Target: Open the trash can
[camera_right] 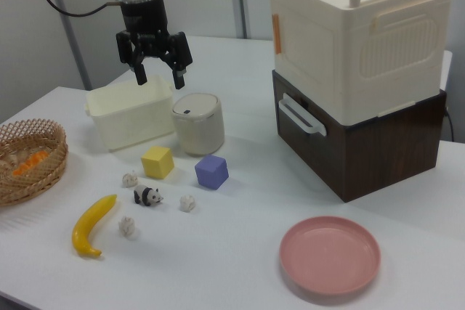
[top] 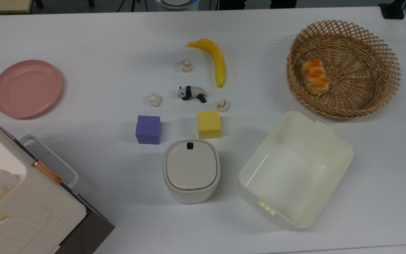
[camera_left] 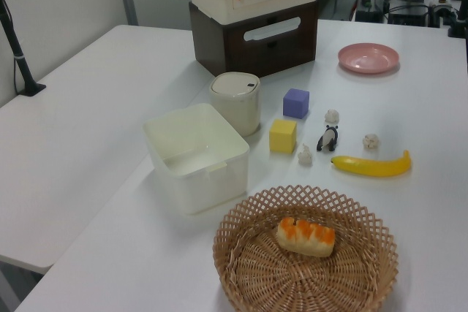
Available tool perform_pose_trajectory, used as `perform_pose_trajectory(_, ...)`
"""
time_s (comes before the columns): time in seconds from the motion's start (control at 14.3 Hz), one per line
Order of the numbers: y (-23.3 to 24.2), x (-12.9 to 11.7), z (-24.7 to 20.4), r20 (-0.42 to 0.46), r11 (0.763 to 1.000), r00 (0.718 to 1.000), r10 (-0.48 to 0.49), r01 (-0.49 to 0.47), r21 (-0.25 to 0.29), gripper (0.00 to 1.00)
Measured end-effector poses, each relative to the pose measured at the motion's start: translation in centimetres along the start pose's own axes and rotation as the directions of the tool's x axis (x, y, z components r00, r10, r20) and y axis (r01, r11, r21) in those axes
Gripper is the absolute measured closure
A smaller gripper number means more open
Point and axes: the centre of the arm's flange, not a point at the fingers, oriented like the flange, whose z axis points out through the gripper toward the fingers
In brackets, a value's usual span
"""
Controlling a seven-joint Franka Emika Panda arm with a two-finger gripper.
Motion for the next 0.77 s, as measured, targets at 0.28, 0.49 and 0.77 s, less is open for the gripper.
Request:
perform_pose_trajectory(0.28,-0.06,-0.3,0.4,0.031,1.0,1.0,0.0,0.0,0.004,0.0)
perform_pose_trajectory(0.49,-0.07,-0.33,0.48,0.035,1.0,0.999,-0.001,0.0,0.005,0.0)
perform_pose_trajectory(0.77,-0.07,-0.33,0.48,0.035,1.0,0.999,-0.001,0.0,0.005,0.0)
